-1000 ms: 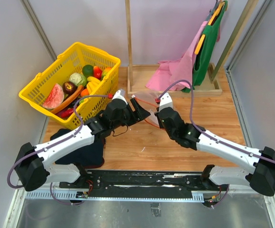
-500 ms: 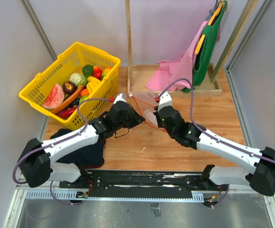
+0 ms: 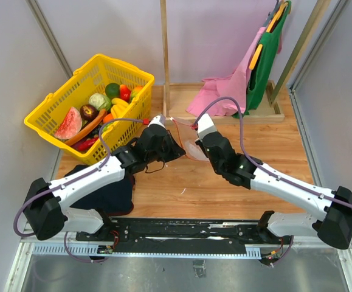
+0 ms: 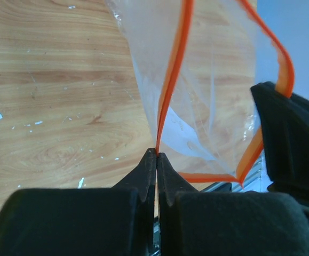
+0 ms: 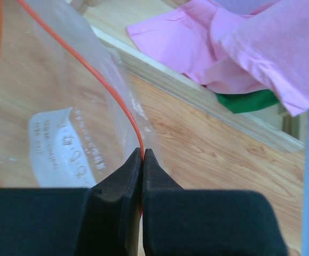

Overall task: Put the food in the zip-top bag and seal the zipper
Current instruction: Open the zipper of the food storage bag at the center of the board.

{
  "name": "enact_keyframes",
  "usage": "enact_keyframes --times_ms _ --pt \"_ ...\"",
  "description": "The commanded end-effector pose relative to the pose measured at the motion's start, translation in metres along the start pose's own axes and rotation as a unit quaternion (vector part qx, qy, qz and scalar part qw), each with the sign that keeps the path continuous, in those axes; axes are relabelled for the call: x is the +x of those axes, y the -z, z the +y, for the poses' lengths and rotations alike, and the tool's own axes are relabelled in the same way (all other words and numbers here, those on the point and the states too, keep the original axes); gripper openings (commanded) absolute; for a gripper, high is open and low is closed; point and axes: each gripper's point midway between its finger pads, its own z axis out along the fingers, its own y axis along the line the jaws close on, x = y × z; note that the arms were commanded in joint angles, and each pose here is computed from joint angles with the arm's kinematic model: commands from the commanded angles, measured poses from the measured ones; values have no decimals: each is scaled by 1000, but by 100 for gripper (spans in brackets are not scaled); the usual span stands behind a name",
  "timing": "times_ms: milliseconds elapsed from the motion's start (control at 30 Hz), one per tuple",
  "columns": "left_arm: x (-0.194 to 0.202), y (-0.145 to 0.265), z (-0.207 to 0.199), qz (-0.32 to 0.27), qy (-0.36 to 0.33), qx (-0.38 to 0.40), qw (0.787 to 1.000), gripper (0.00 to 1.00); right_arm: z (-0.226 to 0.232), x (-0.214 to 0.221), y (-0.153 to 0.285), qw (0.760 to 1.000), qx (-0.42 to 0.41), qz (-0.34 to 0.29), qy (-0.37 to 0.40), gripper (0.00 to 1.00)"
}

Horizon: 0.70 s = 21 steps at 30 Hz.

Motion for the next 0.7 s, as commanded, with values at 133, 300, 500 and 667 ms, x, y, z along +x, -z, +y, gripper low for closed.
enact_keyframes --times_ms 133,300,500,667 --pt "-6 20 13 0 -45 -38 998 0 -77 -18 18 990 139 -3 6 1" --pt "-12 32 20 -13 -56 -53 997 0 -114 -10 32 981 192 17 -14 1" --pt "-15 33 12 -11 -65 -35 997 0 -101 -20 35 992 126 -1 -6 1" --pt "-7 24 -5 12 -64 5 998 0 -51 -17 28 1000 -11 -9 -14 1"
